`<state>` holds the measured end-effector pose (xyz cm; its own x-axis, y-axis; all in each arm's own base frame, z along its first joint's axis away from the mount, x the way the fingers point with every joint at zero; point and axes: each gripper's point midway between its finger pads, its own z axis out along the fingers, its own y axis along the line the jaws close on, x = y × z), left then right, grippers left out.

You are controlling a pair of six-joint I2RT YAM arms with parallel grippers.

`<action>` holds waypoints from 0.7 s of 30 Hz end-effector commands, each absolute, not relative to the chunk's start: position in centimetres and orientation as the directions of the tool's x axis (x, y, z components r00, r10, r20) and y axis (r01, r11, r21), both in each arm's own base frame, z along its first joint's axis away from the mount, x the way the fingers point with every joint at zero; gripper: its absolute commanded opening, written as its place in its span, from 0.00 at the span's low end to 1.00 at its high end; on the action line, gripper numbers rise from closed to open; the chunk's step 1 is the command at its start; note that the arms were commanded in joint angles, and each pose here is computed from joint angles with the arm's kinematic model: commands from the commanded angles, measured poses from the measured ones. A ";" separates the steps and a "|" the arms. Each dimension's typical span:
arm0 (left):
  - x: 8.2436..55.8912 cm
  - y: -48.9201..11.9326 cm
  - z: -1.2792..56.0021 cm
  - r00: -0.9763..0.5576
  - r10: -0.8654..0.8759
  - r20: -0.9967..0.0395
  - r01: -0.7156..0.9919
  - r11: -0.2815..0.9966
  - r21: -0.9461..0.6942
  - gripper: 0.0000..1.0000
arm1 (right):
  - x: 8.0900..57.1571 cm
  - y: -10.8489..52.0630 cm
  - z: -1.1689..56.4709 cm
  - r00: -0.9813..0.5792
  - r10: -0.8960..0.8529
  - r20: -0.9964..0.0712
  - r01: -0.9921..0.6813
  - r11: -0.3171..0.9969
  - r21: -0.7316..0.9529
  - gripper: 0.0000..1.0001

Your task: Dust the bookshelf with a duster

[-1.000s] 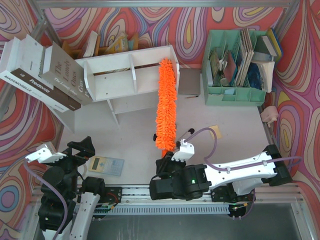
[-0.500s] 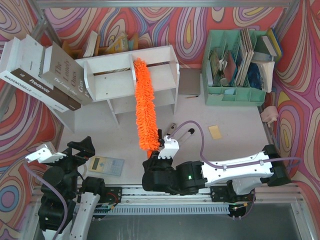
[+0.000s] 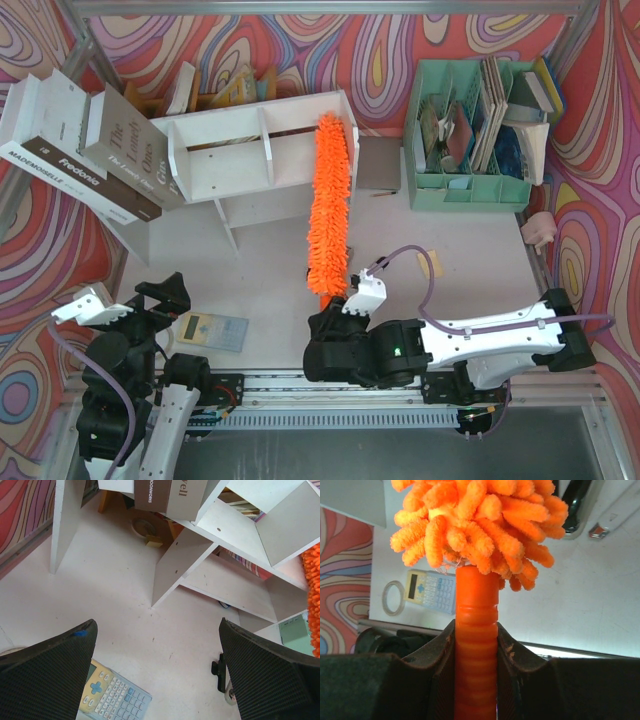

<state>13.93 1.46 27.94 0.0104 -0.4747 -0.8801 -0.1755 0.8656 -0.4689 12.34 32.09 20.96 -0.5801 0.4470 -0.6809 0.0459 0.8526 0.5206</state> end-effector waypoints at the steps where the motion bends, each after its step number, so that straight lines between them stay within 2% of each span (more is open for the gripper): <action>1: 14.2 1.2 27.8 -0.001 -0.477 -0.879 -0.168 0.866 -0.470 0.99 | 12.6 35.3 23.6 -0.567 0.424 -0.706 -0.101 0.815 0.570 0.00; 4: 14.1 1.2 27.9 0.003 -0.478 -0.879 -0.168 0.866 -0.471 0.99 | 12.1 37.9 24.3 -0.586 0.351 -0.730 -0.206 0.807 0.553 0.00; 8: 14.1 1.2 27.8 0.002 -0.477 -0.879 -0.169 0.866 -0.471 0.99 | 12.0 39.1 24.0 -0.601 0.313 -0.735 -0.223 0.818 0.531 0.00; 12: 14.4 1.1 27.7 -0.009 -0.476 -0.880 -0.169 0.868 -0.467 0.98 | 12.5 37.4 23.6 -0.592 0.351 -0.726 -0.166 0.828 0.536 0.00; 17: 14.2 1.2 27.8 -0.003 -0.479 -0.878 -0.167 0.866 -0.472 0.99 | 13.5 32.7 23.2 -0.543 0.462 -0.701 -0.011 0.831 0.556 0.00; 21: 14.2 1.2 27.7 -0.005 -0.479 -0.878 -0.169 0.866 -0.471 0.99 | 13.7 31.7 23.6 -0.523 0.484 -0.702 -0.007 0.821 0.571 0.00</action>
